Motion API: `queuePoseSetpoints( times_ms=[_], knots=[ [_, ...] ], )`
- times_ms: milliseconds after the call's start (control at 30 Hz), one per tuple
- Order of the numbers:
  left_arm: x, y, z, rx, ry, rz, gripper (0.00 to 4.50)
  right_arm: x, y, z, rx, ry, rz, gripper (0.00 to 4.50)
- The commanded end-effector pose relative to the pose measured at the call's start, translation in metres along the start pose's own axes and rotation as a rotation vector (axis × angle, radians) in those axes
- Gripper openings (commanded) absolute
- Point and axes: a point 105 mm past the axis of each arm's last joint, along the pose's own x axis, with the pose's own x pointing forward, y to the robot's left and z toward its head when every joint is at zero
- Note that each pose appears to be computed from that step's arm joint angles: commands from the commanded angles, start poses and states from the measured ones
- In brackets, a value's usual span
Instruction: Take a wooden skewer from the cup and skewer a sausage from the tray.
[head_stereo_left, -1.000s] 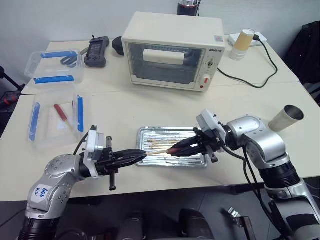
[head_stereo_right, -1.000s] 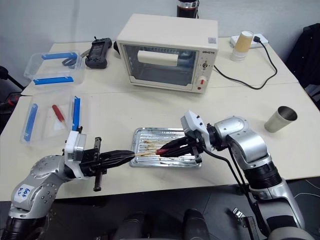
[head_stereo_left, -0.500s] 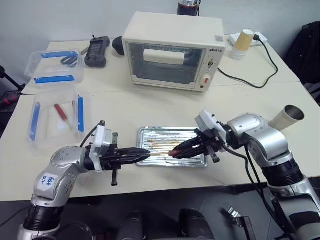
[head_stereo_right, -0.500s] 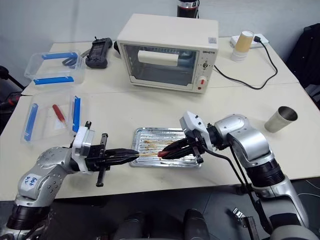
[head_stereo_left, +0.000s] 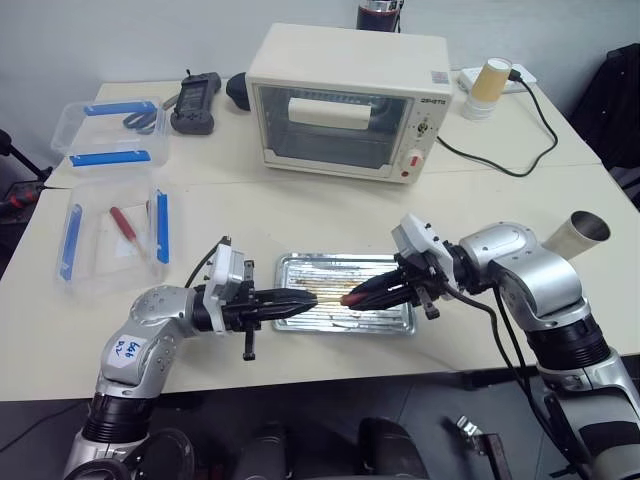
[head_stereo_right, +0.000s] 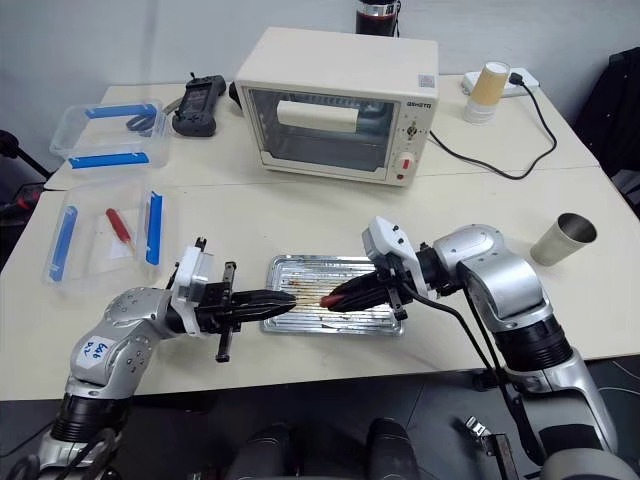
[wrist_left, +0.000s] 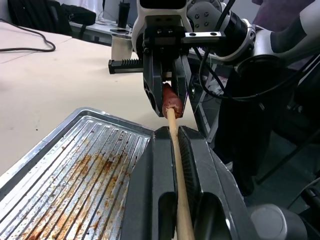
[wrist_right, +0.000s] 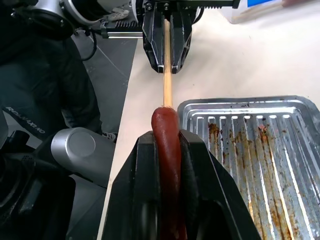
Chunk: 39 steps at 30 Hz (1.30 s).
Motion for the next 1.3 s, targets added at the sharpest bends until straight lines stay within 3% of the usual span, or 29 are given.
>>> queuePoseSetpoints(
  times_ms=[33, 400, 567, 667, 767, 933, 1067, 1233, 1300],
  knots=[
    [0.026, -0.021, -0.001, 0.011, -0.003, -0.129, 0.0, 0.02, 0.021, 0.031, -0.122, -0.077, 0.119, 0.91],
    [-0.07, -0.009, 0.013, 0.065, 0.024, 0.251, 0.0, -0.055, 0.024, -0.002, -0.109, -0.041, -0.115, 4.44],
    [-0.105, -0.007, 0.033, 0.103, -0.071, 0.532, 0.0, -0.078, 0.023, -0.002, -0.191, -0.24, -0.315, 4.48],
    [-0.132, 0.003, 0.05, 0.177, -0.2, 0.817, 0.0, -0.083, 0.032, -0.002, -0.09, -0.368, -0.344, 4.48],
    [-0.165, 0.013, 0.062, 0.252, -0.314, 1.143, 0.0, -0.08, 0.035, 0.005, -0.126, -0.497, -0.446, 4.48],
    [-0.198, 0.027, 0.064, 0.241, -0.428, 1.487, 0.0, -0.076, 0.028, 0.021, -0.234, -0.675, -0.648, 4.48],
    [-0.213, 0.046, 0.059, 0.197, -0.456, 1.673, 0.0, -0.066, 0.031, 0.032, -0.328, -0.689, -0.648, 4.48],
    [-0.217, 0.067, 0.045, 0.139, -0.355, 1.747, 0.0, -0.062, 0.025, 0.034, -0.353, -0.665, -0.633, 4.48],
    [-0.214, 0.072, 0.044, 0.11, -0.368, 1.729, 0.58, -0.065, 0.022, 0.034, -0.361, -0.655, -0.638, 4.5]
  ],
)
